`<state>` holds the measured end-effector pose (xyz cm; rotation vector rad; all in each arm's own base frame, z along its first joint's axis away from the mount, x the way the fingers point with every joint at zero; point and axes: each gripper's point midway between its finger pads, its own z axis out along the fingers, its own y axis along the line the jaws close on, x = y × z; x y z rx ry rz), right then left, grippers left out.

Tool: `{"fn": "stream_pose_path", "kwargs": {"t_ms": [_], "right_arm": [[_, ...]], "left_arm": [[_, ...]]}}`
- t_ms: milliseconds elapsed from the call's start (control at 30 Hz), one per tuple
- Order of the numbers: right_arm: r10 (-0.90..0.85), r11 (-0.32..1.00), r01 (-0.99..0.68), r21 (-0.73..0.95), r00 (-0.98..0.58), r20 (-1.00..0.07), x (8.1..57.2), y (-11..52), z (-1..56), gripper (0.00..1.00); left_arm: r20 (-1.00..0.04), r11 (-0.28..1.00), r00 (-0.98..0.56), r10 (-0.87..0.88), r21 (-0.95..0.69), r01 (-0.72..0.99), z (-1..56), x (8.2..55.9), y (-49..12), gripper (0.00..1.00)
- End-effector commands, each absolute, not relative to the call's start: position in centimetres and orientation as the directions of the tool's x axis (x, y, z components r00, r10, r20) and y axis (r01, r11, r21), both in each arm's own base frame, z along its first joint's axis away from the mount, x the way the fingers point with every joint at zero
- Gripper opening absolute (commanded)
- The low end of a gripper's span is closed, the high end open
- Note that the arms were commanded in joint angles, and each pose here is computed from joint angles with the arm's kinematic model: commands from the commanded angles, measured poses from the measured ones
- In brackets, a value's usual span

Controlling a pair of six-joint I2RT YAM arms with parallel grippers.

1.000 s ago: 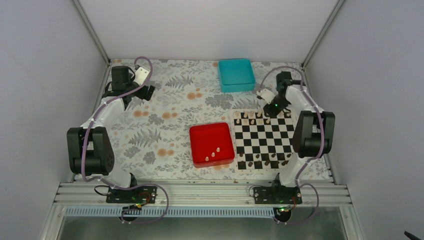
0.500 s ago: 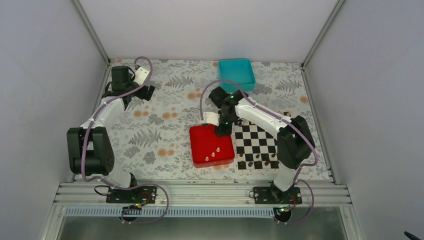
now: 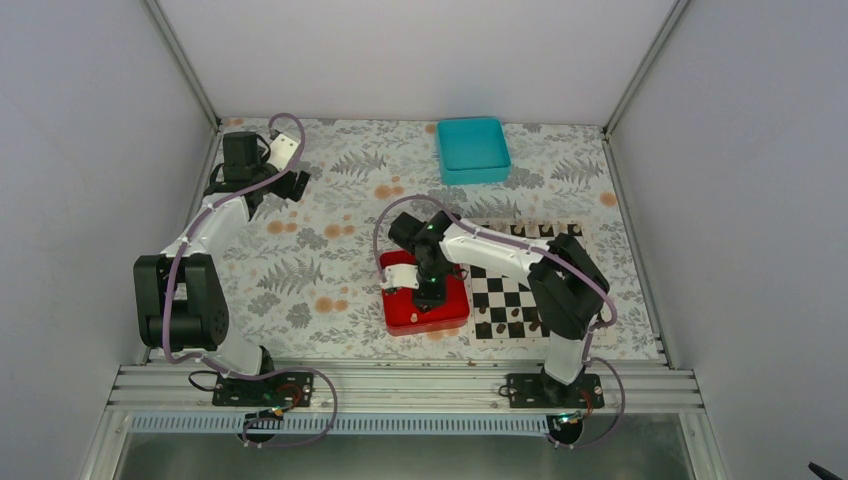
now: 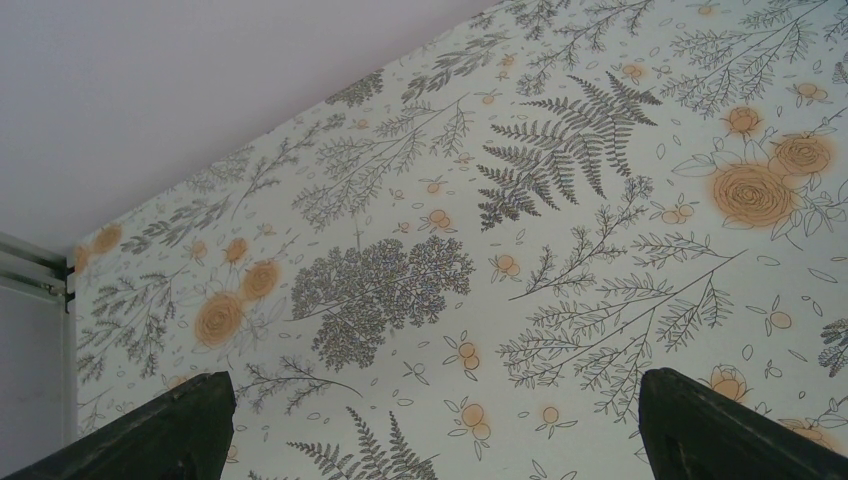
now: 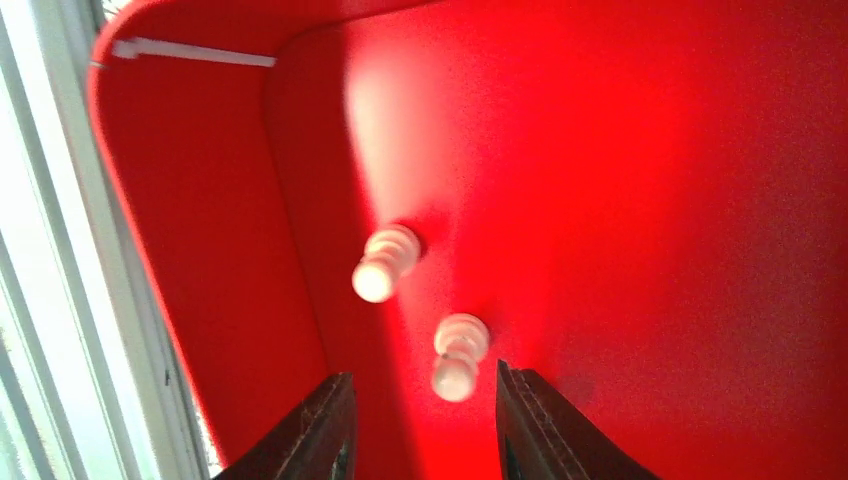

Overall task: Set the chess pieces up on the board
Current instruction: Pick up the chess piece from the storage box.

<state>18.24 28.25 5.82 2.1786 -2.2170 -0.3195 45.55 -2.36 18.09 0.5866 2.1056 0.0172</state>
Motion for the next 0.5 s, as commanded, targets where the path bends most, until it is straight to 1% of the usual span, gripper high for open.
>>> {"fn": "stream_pose_path", "kwargs": {"t_ms": [0, 467], "right_arm": [[-0.991, 0.000, -0.978, 0.209, -0.028, -0.128, 16.5, 28.8, 4.9, 0.38], [-0.997, 0.015, -0.989, 0.147, -0.027, -0.077, 17.3, 28.1, 2.8, 0.38]], "left_arm": [[-0.791, 0.885, -0.454, 0.411, 0.227, 0.406, 18.4, 45.9, -2.4, 1.00], [-0.793, 0.885, -0.451, 0.411, 0.228, 0.405, 18.6, 45.9, -2.4, 1.00]]}}
